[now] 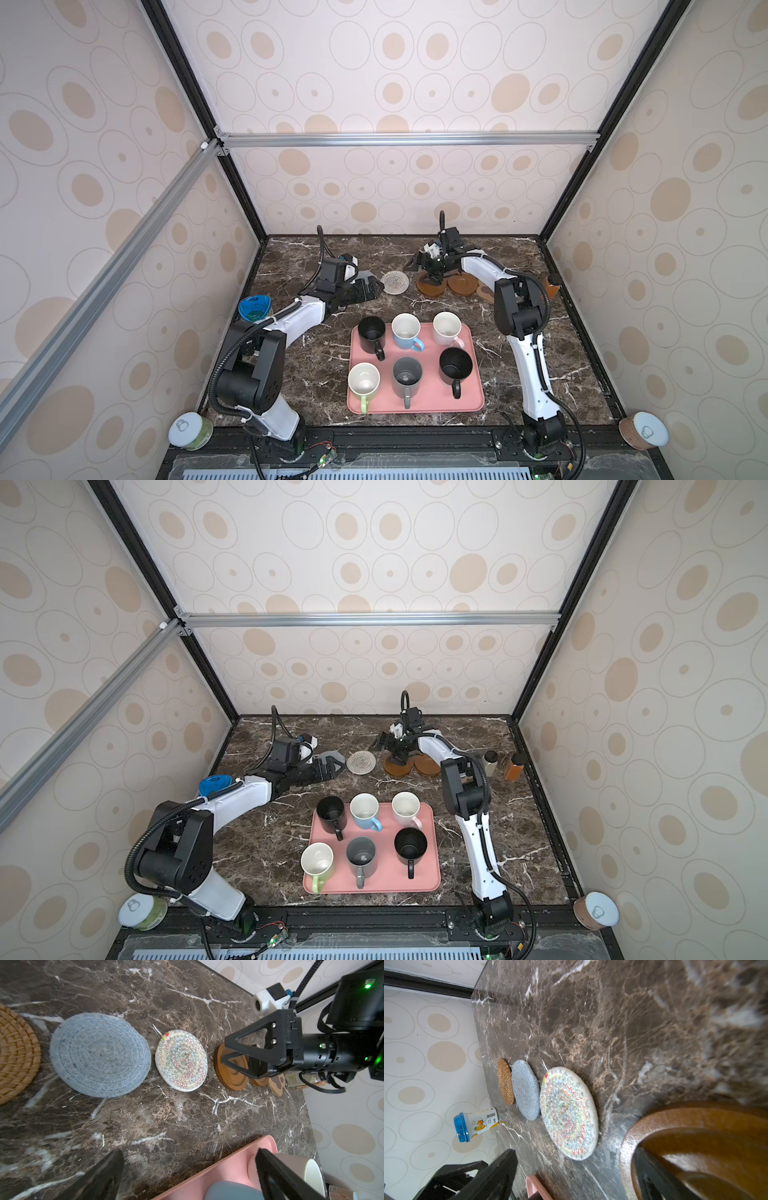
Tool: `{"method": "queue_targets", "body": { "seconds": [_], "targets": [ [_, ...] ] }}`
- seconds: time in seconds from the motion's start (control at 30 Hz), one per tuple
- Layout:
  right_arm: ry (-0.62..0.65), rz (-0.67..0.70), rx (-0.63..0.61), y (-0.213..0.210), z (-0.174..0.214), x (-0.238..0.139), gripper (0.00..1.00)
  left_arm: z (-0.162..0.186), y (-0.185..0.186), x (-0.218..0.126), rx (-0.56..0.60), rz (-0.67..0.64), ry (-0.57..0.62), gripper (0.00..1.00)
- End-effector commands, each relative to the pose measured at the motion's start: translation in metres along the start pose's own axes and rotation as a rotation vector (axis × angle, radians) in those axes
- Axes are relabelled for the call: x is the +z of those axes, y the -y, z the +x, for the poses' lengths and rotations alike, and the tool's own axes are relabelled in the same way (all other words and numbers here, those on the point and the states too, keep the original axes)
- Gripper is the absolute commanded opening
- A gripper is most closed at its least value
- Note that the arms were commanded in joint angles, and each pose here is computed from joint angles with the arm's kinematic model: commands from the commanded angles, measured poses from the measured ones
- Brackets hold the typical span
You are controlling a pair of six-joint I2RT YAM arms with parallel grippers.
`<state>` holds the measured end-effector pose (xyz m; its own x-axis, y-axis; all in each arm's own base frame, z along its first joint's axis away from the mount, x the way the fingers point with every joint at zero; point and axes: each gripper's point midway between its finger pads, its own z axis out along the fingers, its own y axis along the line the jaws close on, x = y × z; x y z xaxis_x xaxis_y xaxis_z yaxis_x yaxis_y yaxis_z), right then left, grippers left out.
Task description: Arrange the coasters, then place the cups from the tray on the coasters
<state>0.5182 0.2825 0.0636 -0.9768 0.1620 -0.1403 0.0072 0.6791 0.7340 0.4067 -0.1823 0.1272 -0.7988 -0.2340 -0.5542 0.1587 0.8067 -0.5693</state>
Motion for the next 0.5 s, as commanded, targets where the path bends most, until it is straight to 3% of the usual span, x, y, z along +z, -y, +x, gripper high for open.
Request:
{"method": "queue_targets", "body": {
  "seconds": [0.0,0.2,0.47],
  "targets": [
    [-0.024,0.089,0.039,0.024,0.011,0.008,0.92,-0.013,0.005,-0.01,0.006,0.009,0.048,1.0],
    [-0.013,0.109,0.017,0.02,0.01,-0.003,0.92,-0.012,0.004,-0.009,0.0,0.008,0.046,1.0],
    [-0.054,0.057,0.042,0.019,0.018,0.01,0.92,-0.013,0.005,-0.009,-0.002,0.01,0.047,1.0]
  ]
}}
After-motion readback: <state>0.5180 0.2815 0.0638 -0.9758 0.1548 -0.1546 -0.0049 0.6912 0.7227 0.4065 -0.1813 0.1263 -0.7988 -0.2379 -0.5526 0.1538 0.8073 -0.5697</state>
